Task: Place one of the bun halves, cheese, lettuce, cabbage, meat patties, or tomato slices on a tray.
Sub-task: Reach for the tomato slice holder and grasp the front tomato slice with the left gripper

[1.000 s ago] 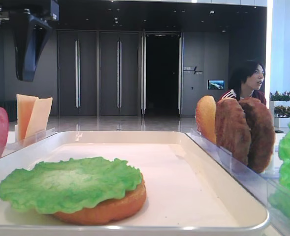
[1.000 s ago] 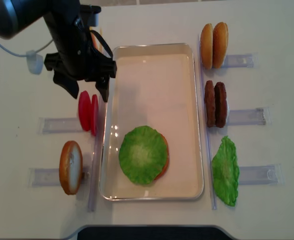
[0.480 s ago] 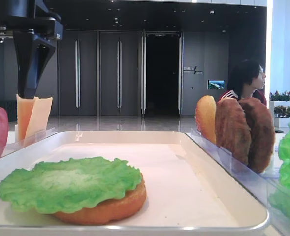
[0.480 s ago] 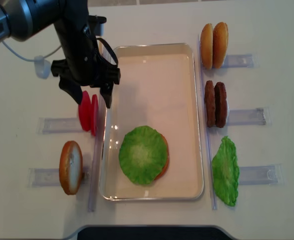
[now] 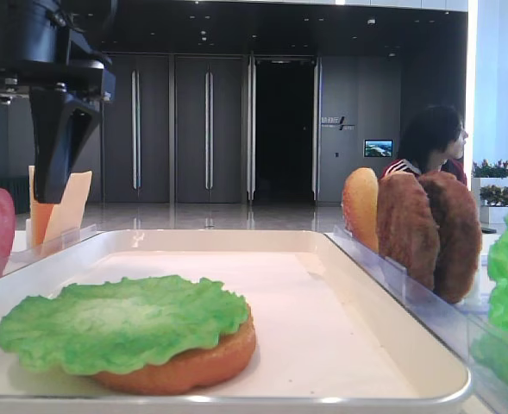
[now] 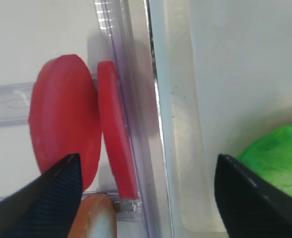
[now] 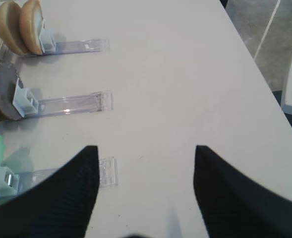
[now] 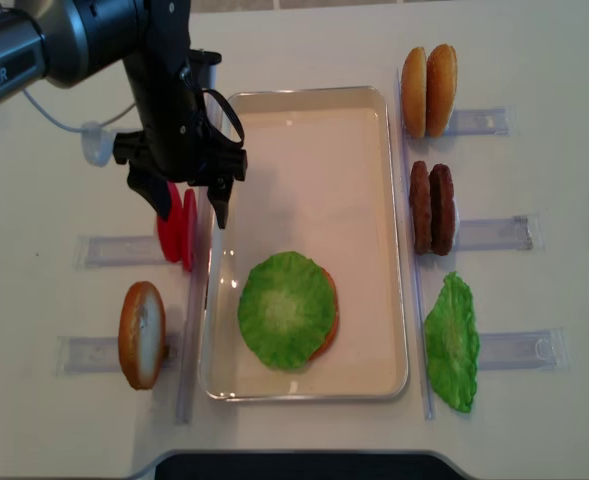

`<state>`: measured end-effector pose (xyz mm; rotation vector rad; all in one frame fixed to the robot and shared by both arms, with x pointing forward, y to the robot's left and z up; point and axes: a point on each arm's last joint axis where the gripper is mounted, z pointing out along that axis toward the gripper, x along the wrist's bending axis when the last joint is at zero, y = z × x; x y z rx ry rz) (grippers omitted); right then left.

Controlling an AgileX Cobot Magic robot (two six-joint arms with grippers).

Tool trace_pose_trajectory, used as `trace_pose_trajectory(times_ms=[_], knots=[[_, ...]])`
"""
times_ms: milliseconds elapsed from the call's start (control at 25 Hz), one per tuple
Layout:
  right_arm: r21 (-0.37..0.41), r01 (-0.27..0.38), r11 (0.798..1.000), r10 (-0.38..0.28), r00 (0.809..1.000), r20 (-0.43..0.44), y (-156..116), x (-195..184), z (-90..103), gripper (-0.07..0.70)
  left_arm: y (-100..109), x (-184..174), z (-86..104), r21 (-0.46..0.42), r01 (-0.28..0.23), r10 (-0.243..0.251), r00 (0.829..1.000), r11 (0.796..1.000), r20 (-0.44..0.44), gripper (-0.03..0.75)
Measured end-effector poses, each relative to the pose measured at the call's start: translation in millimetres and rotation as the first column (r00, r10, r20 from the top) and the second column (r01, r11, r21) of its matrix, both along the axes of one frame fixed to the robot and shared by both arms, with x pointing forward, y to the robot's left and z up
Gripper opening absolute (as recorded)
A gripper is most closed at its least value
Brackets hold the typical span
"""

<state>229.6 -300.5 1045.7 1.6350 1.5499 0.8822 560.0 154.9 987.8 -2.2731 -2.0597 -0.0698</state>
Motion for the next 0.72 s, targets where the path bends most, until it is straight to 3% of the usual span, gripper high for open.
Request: trace_pose_trajectory(times_ms=[720], knots=[[0.0, 0.0, 1.0, 0.0, 1.0, 0.0, 0.0, 0.0, 0.0, 0.43, 0.0, 3.2, -11.1, 0.029, 0.007, -0.007, 1.0, 1.0, -0.02, 0.613]])
